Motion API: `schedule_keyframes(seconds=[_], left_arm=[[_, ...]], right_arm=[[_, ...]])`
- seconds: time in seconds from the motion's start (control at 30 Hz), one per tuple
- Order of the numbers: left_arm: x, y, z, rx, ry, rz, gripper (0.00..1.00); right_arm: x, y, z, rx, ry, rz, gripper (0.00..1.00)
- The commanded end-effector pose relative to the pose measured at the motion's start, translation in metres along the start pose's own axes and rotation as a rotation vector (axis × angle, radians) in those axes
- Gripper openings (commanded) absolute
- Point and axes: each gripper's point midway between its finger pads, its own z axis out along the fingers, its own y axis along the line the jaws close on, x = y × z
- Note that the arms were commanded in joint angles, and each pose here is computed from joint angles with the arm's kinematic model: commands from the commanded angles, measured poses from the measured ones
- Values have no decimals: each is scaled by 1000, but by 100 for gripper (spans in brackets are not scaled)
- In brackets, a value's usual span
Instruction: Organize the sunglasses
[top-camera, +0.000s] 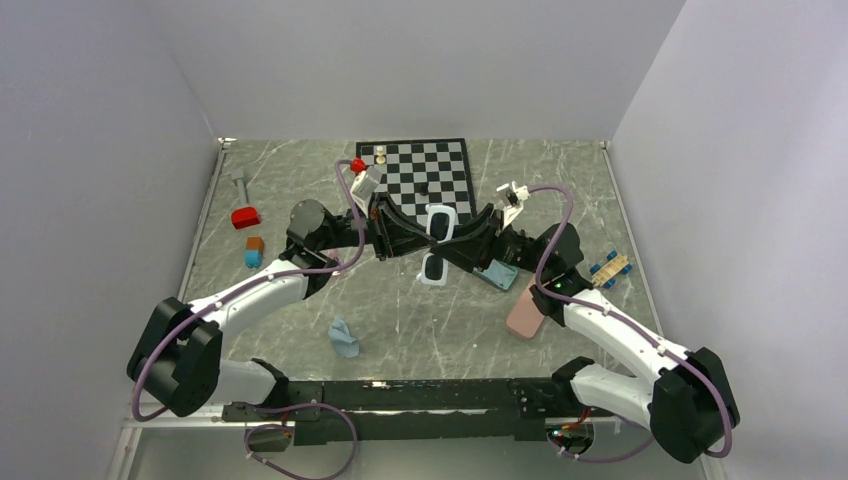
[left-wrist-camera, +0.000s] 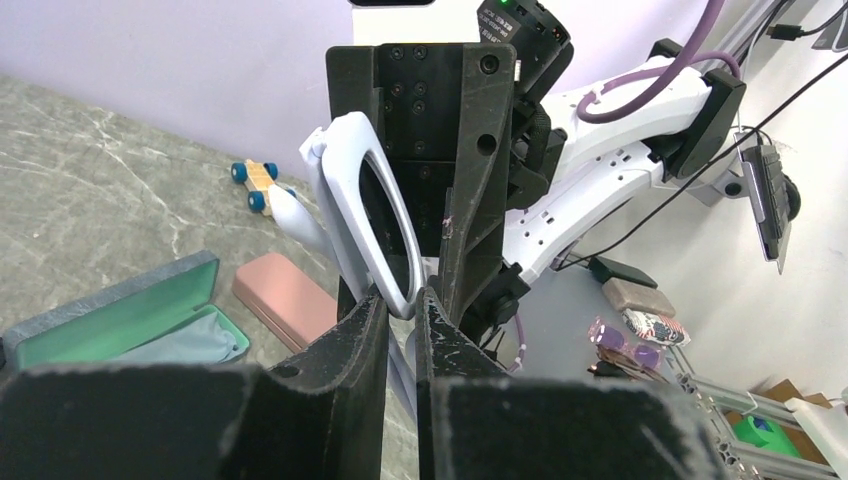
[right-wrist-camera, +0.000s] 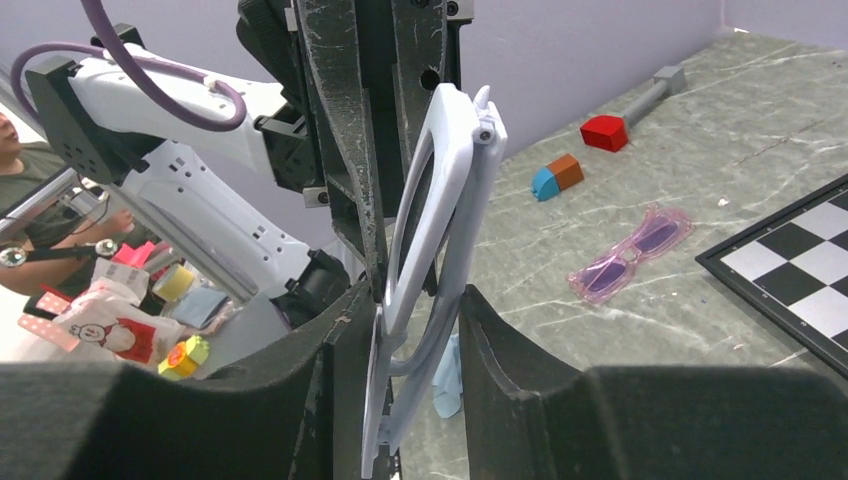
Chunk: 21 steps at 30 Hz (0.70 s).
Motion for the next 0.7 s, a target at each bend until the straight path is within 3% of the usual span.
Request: schedule_keyframes(seconds=[0.0, 0.03, 0.1, 0.27, 0.33, 0.47, 0.67], left_arm=[[-15, -9, 0, 9, -48, 80, 0], [-14, -9, 1, 9, -43, 76, 1], [-14, -7, 2, 6, -36, 65, 24], [-11, -8, 3, 28, 3, 48, 58], [-9, -9, 3, 34, 14, 43, 96], [-6, -7, 1, 21, 22, 42, 99], [-3, 11, -5, -96, 39, 37, 99]], right_arm=[[-22, 12, 4, -15, -32, -66, 30], [-21, 11, 4, -7, -27, -61, 29], [-21, 7, 5, 11, -18, -55, 27], [-20, -10, 5, 112, 19, -59, 21], [-19, -27, 2, 210, 43, -69, 21], [-8, -69, -14, 445, 122, -67, 20], [-3, -97, -31, 600, 192, -99, 19]])
